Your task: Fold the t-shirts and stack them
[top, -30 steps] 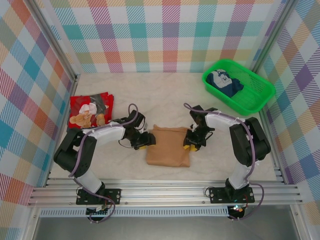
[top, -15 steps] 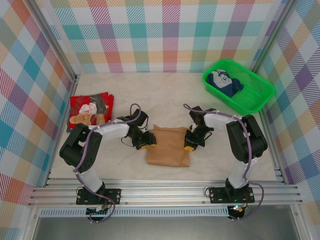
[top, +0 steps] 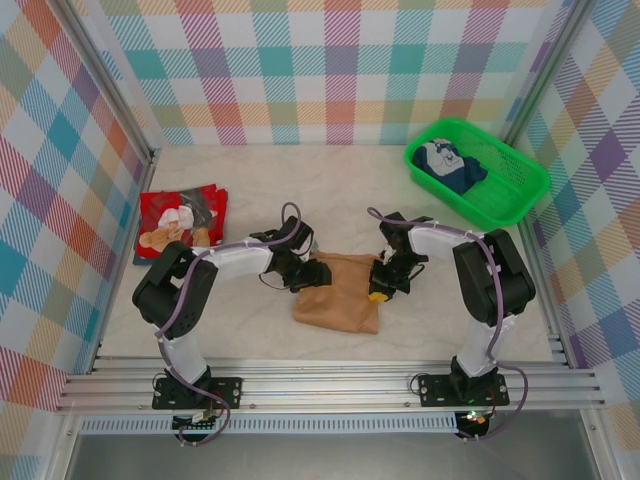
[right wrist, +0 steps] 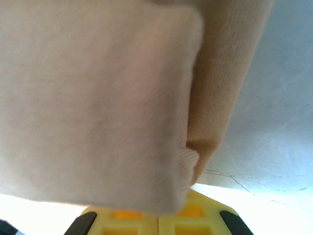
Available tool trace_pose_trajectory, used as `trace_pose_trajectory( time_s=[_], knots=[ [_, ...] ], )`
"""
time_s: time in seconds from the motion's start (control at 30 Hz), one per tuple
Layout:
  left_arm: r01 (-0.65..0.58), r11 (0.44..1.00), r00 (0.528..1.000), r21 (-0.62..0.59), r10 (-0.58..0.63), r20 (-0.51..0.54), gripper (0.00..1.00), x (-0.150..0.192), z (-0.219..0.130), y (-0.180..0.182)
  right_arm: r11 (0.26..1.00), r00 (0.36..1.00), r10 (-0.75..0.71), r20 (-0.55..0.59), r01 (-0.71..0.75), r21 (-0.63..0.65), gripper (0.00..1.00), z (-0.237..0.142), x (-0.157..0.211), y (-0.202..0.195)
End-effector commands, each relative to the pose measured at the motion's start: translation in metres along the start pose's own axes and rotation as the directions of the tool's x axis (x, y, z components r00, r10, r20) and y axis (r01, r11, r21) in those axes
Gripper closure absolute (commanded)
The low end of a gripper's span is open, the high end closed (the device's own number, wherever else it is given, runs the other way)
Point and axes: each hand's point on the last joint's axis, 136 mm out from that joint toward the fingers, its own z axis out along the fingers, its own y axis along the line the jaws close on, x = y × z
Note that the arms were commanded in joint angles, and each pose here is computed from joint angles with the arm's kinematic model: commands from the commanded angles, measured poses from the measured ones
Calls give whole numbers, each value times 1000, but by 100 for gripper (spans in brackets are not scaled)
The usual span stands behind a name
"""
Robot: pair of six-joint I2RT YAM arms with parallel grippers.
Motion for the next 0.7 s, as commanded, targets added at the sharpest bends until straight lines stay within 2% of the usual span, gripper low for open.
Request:
trace_pose_trajectory(
  time_s=[0.0,0.07,0.13,0.27,0.37,0.47,0.53,0.67],
  knots=[
    [-35,995,999,-95,36,8,59,-1,-4,14,1000,1000,15,7,-15,20,95,2,-1,-8],
    [-33,994,999,-108,35,9,75,-2,-2,17,1000,1000,15,7,-15,20,95,2,1,-9],
    [-31,992,999,-123,33,17,86,-5,-1,19,1000,1000,15,8,-15,20,95,2,2,-10],
    [-24,993,998,-111,31,57,99,-12,-8,13,1000,1000,10,14,-10,15,94,-1,3,-9],
    [-36,993,994,-113,47,94,100,-18,-21,5,1000,999,-4,44,4,3,89,-11,2,-4],
    [-60,989,989,-137,78,129,100,-21,-41,1,1000,995,-18,100,18,-5,72,-28,-1,2],
    [-79,985,985,-153,101,143,100,-22,-53,-2,999,989,-32,145,31,5,65,-41,-3,4],
    [-111,962,974,-249,155,166,100,-23,-83,4,999,970,-50,239,44,29,61,-68,-7,5]
  ],
)
